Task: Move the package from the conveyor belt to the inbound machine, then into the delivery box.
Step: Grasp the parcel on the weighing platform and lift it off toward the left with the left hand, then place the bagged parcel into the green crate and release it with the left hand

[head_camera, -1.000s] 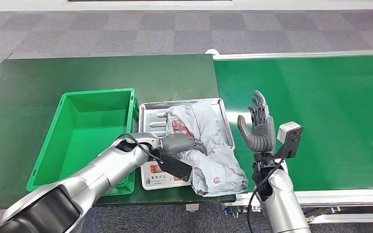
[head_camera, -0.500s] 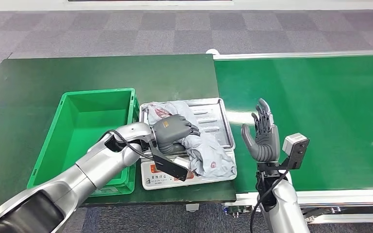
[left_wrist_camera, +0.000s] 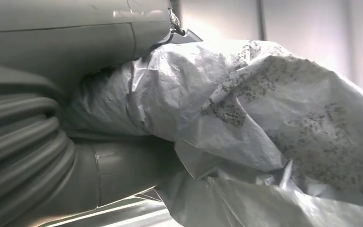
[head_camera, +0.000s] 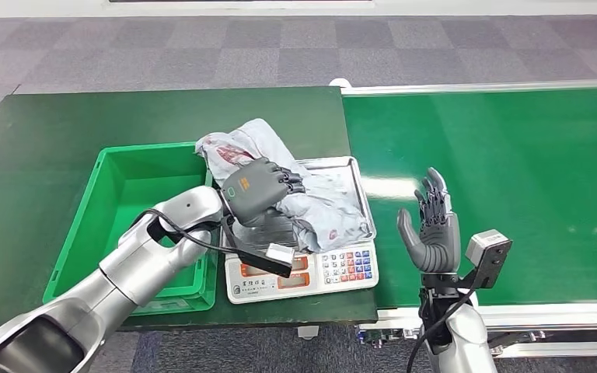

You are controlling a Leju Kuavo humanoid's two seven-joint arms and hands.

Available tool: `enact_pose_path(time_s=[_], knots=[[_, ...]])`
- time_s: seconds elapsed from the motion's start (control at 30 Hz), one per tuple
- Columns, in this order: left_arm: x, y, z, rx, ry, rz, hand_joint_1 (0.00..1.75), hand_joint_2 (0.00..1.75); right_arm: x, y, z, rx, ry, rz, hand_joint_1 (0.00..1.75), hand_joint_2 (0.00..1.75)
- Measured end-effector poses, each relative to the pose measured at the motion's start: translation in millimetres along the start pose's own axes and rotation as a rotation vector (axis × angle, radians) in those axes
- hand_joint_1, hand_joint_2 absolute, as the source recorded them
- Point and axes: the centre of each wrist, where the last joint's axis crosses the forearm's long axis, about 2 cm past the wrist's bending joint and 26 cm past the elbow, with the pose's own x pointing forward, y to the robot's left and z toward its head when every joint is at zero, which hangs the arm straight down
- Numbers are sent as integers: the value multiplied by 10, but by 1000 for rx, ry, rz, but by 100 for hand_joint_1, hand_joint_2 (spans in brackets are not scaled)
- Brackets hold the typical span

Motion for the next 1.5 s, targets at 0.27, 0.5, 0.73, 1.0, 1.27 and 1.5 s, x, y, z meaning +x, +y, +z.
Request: enact_pose_path(time_s=[0.27, 0.5, 0.73, 1.0, 1.27, 1.5], knots=[[-313, -65, 406, 66, 216, -81, 175, 175, 49, -42, 100, -29, -1, 16, 0, 175], [-669, -353, 1150, 80, 589, -311, 175, 175, 99, -119, 227, -71, -6, 36, 0, 175], [-708, -647, 1677, 29, 786, -369, 175, 175, 136, -153, 289, -91, -14, 46, 0, 175], [-472, -933, 2224, 50, 960, -415, 175, 175, 140, -175, 388, -109, -8, 53, 0, 175], [-375, -978, 2331, 63, 1074, -411, 44, 175, 139, -169, 387, -112, -13, 55, 0, 175], [-301, -965, 2341, 108, 999, -249, 0, 175, 139, -168, 386, -116, -16, 47, 0, 175]])
